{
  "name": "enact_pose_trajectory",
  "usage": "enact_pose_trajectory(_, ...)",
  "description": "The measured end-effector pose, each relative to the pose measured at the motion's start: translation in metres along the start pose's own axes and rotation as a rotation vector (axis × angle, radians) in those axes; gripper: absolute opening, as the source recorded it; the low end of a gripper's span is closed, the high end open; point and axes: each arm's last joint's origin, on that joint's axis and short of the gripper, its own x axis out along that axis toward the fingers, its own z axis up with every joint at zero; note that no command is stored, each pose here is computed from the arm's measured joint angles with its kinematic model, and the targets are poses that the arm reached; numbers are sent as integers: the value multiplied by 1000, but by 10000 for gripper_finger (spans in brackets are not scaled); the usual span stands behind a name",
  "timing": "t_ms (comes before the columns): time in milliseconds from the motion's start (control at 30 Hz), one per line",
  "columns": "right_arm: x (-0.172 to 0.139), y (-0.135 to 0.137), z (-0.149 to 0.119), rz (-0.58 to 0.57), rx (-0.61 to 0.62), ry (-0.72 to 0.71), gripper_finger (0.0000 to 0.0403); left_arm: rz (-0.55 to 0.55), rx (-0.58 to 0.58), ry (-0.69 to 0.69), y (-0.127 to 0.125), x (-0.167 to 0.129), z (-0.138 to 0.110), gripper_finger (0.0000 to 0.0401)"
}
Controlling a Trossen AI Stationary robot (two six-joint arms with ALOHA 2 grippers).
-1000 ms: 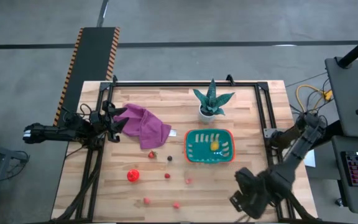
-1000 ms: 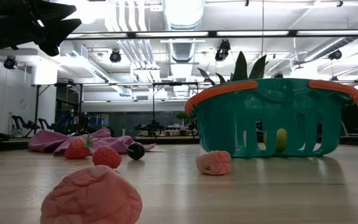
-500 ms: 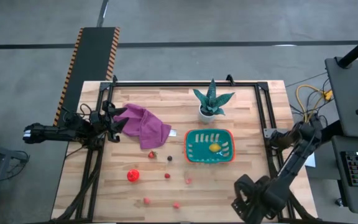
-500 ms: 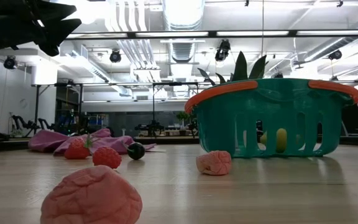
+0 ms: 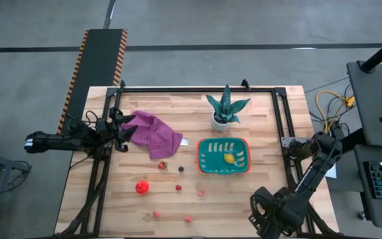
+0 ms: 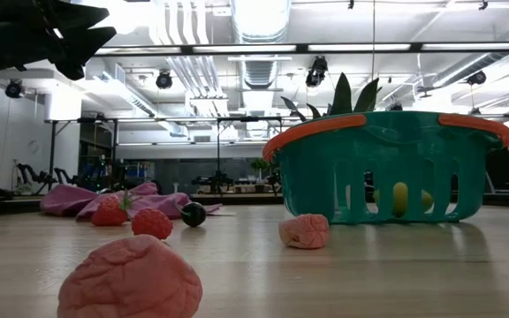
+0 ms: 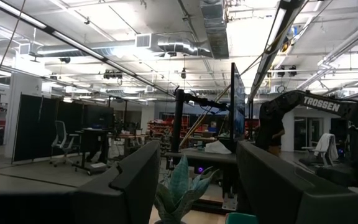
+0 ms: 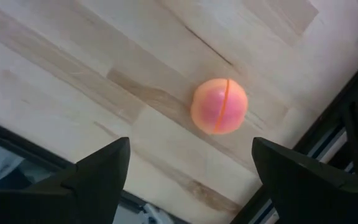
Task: Pick and placing Produce into tupperware
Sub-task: Put the peach into the green basket
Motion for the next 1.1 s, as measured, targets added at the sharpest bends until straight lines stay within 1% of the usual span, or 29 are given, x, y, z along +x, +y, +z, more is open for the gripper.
enact_pose_trajectory(233, 19, -9, -7, -53, 2, -22, 329, 0, 0, -1, 0, 0, 0, 199)
enact_pose_trajectory(433, 34, -14, -6, -100, 16, -40, 329, 0, -1, -1, 0, 0, 0, 199)
enact_pose_trajectory(667, 53, -14, -6, -64, 43, -28, 329, -1, -1, -1, 0, 0, 0, 199)
enact_pose_trajectory(900, 68, -19, -5, -89, 42, -37, 329, 0, -1, -1, 0, 0, 0, 199)
enact_pose_trajectory(1100, 82, -21, -5, -64, 50, -27, 329, -1, -1, -1, 0, 0, 0, 199)
